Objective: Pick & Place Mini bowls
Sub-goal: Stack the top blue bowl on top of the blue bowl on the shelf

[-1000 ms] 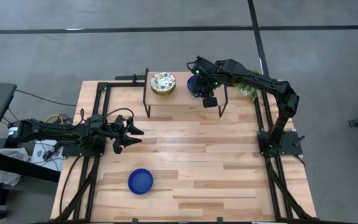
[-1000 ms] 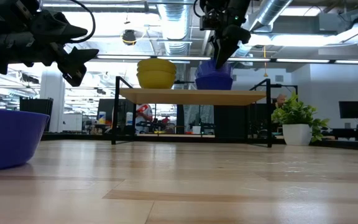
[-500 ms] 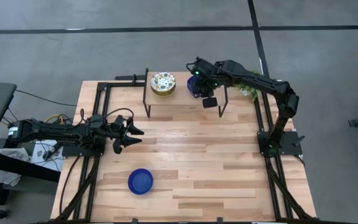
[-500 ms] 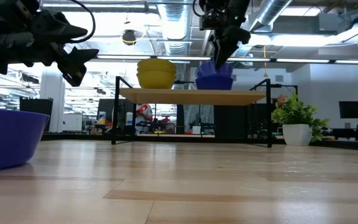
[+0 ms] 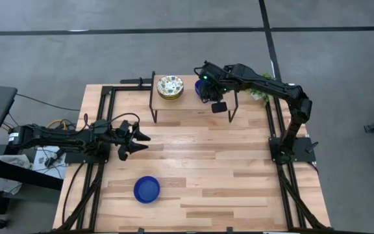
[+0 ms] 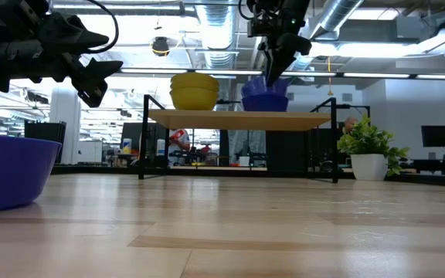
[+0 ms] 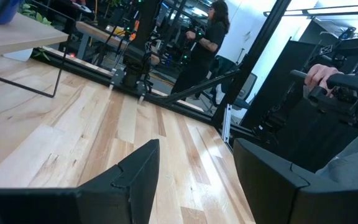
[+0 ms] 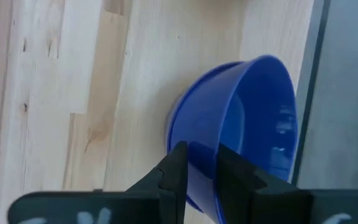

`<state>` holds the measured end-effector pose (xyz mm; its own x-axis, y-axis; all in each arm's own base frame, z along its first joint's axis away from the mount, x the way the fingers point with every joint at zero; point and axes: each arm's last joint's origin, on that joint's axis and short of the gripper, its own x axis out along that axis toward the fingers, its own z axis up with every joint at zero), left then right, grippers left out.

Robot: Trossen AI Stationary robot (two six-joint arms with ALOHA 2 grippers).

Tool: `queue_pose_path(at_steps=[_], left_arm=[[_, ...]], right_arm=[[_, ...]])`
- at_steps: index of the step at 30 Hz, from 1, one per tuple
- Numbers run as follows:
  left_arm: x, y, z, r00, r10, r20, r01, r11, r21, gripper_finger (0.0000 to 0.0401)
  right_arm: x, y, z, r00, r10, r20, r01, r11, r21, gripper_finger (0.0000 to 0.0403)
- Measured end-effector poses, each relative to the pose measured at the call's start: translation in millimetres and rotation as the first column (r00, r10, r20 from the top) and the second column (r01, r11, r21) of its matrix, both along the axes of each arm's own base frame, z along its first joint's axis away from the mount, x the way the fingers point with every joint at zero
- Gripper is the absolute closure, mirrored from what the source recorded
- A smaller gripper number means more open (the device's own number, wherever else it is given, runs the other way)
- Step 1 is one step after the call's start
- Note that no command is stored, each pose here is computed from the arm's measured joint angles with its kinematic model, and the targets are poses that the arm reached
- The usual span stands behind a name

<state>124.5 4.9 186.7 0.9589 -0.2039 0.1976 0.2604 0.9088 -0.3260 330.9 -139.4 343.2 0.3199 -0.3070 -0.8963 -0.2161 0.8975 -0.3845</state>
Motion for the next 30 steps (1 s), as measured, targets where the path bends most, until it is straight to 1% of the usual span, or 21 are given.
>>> queue_pose_path(at_steps=[4, 10, 16, 24, 27, 30], left_arm=[[0.0, 0.0, 0.0, 1.0, 0.0, 0.0, 0.0, 1.0, 0.0, 0.0197], [0.0, 0.0, 0.0, 1.0, -0.001, 0.0, 0.001, 1.0, 0.0, 0.0197], [0.0, 0.0, 0.0, 1.0, 0.0, 0.0, 0.0, 1.0, 0.0, 0.0197], [0.0, 0.0, 0.0, 1.0, 0.0, 0.0, 0.0, 1.0, 0.0, 0.0197], [0.0, 0.0, 0.0, 1.0, 0.0, 0.0, 0.0, 1.0, 0.0, 0.0197], [0.0, 0.0, 0.0, 1.0, -0.001, 0.0, 0.001, 1.0, -0.001, 0.0197]], right_arm=[[0.0, 0.0, 0.0, 1.0, 0.0, 0.0, 0.0, 1.0, -0.001, 0.0356], [0.0, 0.1, 0.0, 1.0, 0.008, -0.004, -0.008, 1.0, -0.005, 0.0398], [-0.1, 0.0, 0.0, 1.0, 0.008, -0.004, -0.008, 1.0, -0.005, 0.0389], [-0.6, 0.2, -0.3, 1.0, 0.011, -0.007, -0.011, 1.0, 0.007, 0.04], [-0.6, 0.2, -0.3, 1.0, 0.011, -0.007, -0.011, 1.0, 0.008, 0.0389], [-0.6, 0.2, -0.4, 1.0, 0.004, -0.004, -0.004, 1.0, 0.011, 0.037]])
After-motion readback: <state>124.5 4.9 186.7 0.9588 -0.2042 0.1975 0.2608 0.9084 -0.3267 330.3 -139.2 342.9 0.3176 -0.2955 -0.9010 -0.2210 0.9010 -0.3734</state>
